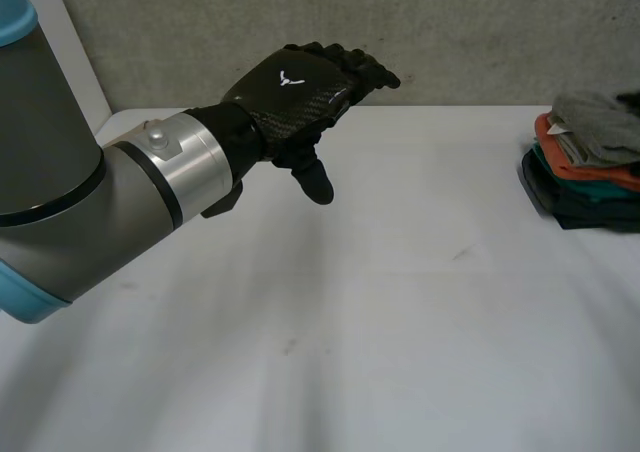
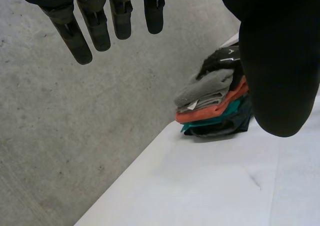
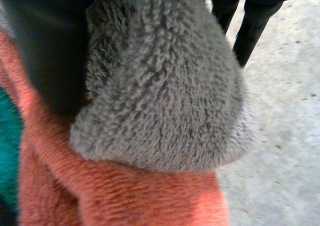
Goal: Fold the laundry.
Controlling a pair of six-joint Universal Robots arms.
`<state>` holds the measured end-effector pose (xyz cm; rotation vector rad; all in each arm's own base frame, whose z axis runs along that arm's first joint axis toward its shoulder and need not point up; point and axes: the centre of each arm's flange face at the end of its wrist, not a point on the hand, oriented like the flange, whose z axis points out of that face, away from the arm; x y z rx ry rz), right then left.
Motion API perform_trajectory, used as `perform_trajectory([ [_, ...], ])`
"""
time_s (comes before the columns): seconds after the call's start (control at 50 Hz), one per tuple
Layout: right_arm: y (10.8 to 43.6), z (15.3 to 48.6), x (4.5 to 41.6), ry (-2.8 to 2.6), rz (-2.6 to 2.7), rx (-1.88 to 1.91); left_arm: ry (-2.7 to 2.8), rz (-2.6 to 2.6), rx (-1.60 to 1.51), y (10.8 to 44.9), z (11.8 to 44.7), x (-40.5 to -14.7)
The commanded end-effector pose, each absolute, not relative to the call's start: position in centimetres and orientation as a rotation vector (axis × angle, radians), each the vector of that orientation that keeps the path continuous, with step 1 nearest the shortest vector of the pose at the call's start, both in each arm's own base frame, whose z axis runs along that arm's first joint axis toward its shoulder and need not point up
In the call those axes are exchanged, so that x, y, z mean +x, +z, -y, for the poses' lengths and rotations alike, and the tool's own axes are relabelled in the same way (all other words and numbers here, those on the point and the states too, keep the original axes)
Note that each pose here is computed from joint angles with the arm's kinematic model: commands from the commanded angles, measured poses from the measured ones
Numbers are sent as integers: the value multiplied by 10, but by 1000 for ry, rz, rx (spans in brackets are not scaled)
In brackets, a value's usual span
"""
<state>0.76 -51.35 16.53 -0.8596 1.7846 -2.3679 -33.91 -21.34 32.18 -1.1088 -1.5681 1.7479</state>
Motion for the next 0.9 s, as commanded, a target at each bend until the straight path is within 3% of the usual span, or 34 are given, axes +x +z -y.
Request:
perform_trajectory([
  [0.02,209,502,0,-2491,-1888,-685,1746,1536,-1120,327,204,-342],
  [0.14,232,479,-3,-2398,-2013,-619,1738,1526,-1127,327,200,-345],
  [0.22,249,459,-27,-2357,-2175,-559,1730,1524,-1130,326,198,-346],
  [0.3,288,438,-58,-2476,-2432,-539,1731,1503,-1136,330,192,-347],
  [0.4,336,433,-68,-2805,-2566,-524,1758,1456,-1136,340,187,-348],
  [0.44,347,437,-47,-2906,-2456,-580,1783,1436,-1129,345,187,-347],
  [0.5,361,440,27,-3005,-2074,-738,1856,1387,-1103,360,189,-345],
  [0.52,366,432,66,-3006,-1882,-810,1876,1375,-1090,365,190,-343],
  [0.58,366,413,108,-2962,-1680,-897,1957,1385,-1001,380,198,-335],
  [0.68,334,363,184,-2670,-1442,-1089,2253,1605,-725,396,254,-283],
  [0.78,283,318,226,-2329,-1546,-1154,2455,1969,-638,364,325,-216],
  [0.9,228,295,239,-2042,-1759,-1230,2399,2307,-942,285,388,-182],
])
